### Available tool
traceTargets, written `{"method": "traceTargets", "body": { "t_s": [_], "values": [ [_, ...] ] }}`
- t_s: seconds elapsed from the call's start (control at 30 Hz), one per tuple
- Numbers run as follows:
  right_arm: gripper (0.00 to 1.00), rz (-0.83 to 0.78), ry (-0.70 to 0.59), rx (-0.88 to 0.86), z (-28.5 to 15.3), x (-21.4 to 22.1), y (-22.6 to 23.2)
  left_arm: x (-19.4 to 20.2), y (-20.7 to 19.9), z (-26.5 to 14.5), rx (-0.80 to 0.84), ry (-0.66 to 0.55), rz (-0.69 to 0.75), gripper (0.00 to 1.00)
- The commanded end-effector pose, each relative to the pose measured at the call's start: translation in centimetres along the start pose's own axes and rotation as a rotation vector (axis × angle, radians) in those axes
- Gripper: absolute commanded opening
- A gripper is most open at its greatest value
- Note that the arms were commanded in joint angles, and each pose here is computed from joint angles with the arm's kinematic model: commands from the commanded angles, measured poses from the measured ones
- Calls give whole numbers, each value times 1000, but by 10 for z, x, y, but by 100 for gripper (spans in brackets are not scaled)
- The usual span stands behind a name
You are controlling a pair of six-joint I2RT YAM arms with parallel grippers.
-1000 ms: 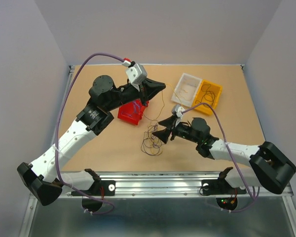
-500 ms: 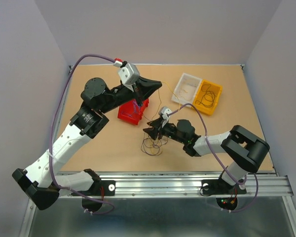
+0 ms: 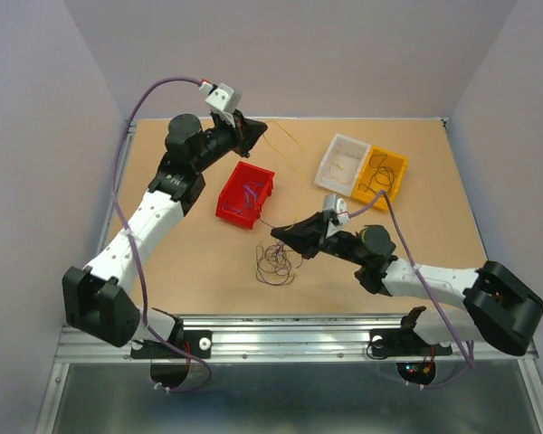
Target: Untangle the cables
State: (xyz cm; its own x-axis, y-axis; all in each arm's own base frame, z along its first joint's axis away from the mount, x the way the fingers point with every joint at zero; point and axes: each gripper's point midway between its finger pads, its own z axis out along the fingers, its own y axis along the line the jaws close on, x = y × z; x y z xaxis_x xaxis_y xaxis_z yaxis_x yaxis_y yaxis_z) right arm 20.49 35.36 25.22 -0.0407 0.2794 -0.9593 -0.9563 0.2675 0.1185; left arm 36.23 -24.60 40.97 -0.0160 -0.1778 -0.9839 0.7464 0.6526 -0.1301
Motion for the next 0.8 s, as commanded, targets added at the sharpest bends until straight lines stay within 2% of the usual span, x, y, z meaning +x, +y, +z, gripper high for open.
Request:
{"method": "traceTargets", "body": {
  "t_s": [0.0, 0.03, 0.13, 0.17, 0.2, 0.27, 0.37, 0.4, 0.5, 0.77],
  "values": [
    [1, -5, -156, -57, -20, -53, 28, 39, 21, 24, -24, 46, -16, 0],
    [0, -21, -222, -36, -26, -79, 30, 44, 25, 29, -29, 58, -12, 0],
    [1, -36, -252, 5, -28, -109, 29, 74, 37, 45, -29, 125, -37, 0],
    [1, -64, -312, -8, -25, -144, 36, 87, 38, 50, -12, 154, -51, 0],
    [1, -58, -269, 8, -20, -145, 33, 92, 37, 51, -2, 167, -59, 0],
    [1, -79, -274, 45, -13, -167, 28, 97, 34, 54, 25, 179, -65, 0],
    [1, -88, -268, 156, -3, -198, 10, 104, 26, 53, 74, 189, -77, 0],
    [0, -87, -258, 242, -1, -206, -4, 107, 23, 51, 89, 190, -87, 0],
    [0, -83, -227, 431, -4, -203, -40, 109, 20, 50, 104, 189, -99, 0],
    [1, -90, -137, 678, 9, -185, -99, 123, 18, 54, 119, 201, -119, 0]
  ]
}}
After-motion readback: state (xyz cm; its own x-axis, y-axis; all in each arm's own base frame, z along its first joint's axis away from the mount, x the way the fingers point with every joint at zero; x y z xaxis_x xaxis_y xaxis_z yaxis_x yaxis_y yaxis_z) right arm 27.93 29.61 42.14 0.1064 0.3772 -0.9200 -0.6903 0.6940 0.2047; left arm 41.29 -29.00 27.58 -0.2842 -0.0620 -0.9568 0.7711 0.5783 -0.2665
